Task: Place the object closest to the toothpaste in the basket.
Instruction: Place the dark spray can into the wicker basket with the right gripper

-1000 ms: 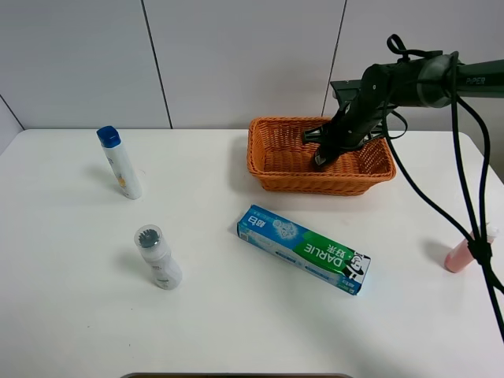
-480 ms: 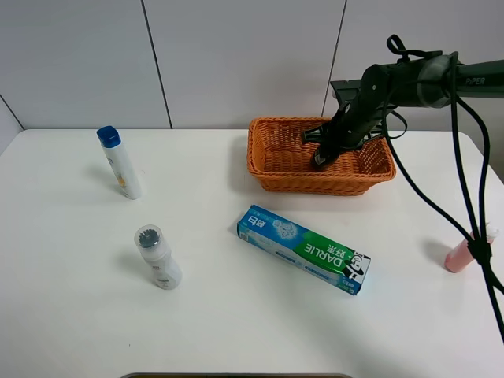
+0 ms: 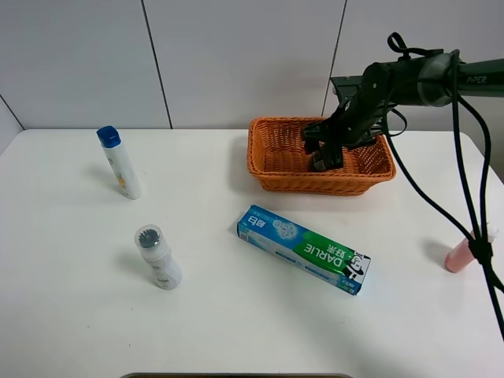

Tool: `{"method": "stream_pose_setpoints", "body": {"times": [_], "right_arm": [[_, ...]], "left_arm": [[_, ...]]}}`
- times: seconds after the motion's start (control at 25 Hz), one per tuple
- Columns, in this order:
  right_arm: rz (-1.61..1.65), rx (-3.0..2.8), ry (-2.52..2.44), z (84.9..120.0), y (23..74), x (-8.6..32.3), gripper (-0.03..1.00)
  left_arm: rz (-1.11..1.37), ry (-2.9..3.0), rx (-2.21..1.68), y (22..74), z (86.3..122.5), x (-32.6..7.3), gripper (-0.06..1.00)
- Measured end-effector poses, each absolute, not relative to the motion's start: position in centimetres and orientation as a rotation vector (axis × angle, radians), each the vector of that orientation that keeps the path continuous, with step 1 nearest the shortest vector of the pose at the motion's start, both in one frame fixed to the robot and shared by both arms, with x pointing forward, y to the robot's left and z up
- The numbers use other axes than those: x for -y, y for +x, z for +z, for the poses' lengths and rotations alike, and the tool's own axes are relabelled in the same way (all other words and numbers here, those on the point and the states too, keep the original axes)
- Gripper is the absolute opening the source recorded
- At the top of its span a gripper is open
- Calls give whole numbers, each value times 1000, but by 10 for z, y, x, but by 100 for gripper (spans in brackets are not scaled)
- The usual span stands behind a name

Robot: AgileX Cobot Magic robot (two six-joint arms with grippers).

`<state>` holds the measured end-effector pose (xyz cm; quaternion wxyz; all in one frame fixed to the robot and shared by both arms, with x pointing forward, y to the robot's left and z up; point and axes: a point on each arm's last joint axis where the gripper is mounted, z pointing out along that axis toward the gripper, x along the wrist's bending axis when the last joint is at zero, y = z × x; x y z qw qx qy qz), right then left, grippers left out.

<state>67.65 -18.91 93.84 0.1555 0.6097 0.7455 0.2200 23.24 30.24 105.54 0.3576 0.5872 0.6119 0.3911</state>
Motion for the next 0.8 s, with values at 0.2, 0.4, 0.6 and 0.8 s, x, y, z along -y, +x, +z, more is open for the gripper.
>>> {"method": "stream_pose_setpoints", "body": {"times": [0.2, 0.4, 0.6, 0.8], "right_arm": [[630, -2135, 1746, 938, 676, 189, 99], [631, -2135, 1746, 939, 676, 189, 99], [664, -2114, 1728, 955, 674, 190, 99], [743, -2060, 1683, 993, 668, 191, 99]], "left_arm": [[1009, 1515, -1579, 232, 1055, -302, 94], [1009, 1515, -1579, 232, 1055, -302, 94], [1009, 1515, -1579, 232, 1055, -302, 94], [1009, 1515, -1579, 232, 1055, -302, 94]]}}
